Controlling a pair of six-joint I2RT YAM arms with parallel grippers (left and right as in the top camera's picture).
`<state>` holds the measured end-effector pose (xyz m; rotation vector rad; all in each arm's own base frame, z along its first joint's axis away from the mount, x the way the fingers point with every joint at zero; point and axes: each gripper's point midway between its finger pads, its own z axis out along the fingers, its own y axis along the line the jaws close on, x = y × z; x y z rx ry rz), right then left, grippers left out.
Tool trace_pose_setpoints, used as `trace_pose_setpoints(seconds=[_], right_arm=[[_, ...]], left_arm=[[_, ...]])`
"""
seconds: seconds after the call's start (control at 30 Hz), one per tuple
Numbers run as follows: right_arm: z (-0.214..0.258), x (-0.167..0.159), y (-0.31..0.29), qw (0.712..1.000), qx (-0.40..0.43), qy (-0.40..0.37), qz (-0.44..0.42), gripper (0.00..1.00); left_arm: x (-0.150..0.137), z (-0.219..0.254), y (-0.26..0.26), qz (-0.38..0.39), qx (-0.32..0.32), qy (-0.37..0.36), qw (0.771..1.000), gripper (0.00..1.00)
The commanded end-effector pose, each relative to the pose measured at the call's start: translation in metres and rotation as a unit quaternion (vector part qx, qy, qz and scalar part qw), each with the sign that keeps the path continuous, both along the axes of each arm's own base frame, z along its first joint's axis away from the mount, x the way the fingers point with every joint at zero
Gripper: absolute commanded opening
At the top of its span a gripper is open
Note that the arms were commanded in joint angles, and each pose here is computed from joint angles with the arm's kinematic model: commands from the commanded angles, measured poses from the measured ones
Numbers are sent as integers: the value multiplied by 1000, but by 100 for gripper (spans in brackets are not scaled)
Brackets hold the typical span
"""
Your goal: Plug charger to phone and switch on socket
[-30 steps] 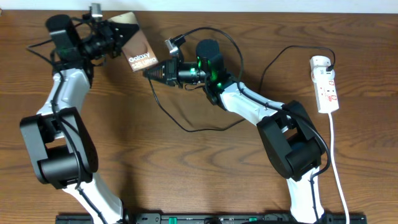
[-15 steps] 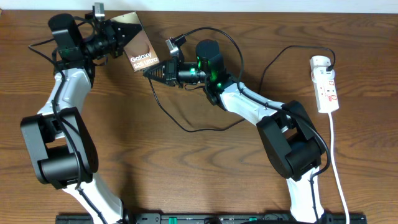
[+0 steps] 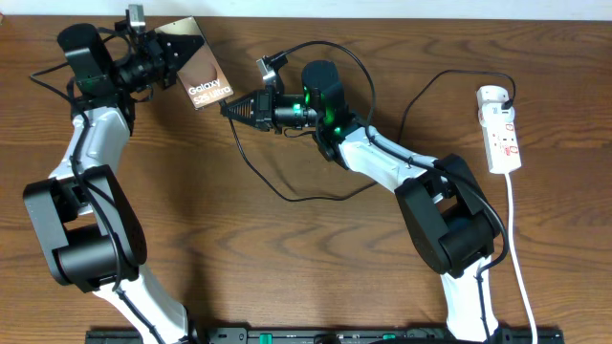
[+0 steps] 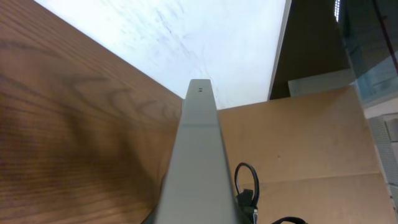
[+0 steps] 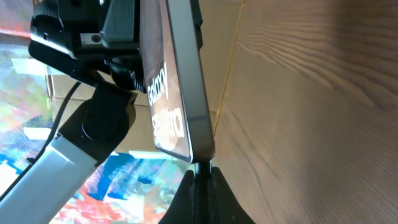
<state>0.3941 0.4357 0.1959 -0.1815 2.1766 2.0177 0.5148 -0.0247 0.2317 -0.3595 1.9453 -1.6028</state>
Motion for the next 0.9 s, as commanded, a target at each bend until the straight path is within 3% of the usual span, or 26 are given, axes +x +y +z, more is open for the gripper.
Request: trace_pose_setpoints(seconds=[0.0, 0.87], right_arm=[[3, -7, 4, 1000, 4, -3, 17, 1], [7, -21, 9, 999, 11, -18, 49, 1]], left_arm=[[3, 5, 2, 7, 2, -7, 1000, 7], [17, 1, 15, 64, 4, 11, 998, 7]])
